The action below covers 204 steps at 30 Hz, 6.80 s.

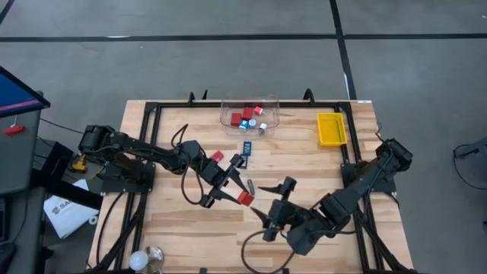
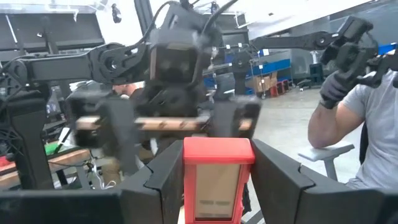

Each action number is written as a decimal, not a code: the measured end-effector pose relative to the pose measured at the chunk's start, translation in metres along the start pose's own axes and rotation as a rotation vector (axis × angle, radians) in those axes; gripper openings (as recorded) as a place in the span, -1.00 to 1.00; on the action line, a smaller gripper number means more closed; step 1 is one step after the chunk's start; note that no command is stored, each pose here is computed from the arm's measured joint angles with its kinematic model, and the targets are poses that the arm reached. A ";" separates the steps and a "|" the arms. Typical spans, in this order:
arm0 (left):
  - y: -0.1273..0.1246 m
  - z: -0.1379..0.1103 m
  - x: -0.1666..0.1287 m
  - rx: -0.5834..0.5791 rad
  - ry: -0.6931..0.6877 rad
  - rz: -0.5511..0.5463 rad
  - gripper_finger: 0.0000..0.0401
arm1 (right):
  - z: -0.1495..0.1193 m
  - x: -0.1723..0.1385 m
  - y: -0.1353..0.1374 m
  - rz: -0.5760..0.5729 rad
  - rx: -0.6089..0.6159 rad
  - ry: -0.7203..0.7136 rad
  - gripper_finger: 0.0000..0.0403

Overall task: Pick & Place Office items
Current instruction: Put the left red digital clock into the yellow bin, then put the bottom black digital clock into the yellow bin

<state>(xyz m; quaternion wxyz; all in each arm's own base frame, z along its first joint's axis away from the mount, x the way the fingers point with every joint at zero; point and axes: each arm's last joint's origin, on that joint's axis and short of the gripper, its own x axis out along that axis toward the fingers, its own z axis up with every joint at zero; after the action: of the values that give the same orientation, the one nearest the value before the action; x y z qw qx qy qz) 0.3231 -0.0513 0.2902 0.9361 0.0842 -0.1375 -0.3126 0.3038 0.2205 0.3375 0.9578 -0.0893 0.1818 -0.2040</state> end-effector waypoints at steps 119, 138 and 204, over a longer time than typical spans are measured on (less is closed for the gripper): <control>-0.028 0.016 -0.119 -0.038 0.604 0.751 0.04 | -0.120 0.067 -0.363 -0.686 0.463 0.834 -0.15; -0.027 0.017 -0.119 -0.051 0.588 0.758 0.04 | -0.186 0.034 -0.380 -0.647 0.796 0.861 -0.21; -0.028 0.016 -0.119 -0.055 0.589 0.743 0.04 | -0.233 0.087 -0.389 -0.842 0.754 1.070 -0.04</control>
<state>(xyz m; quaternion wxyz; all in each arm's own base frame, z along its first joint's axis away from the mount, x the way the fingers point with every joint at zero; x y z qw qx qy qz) 0.2113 -0.0021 0.2745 0.9856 0.0894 0.1214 0.0769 0.1491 -0.1890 0.1918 0.5473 0.2916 0.4886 -0.6138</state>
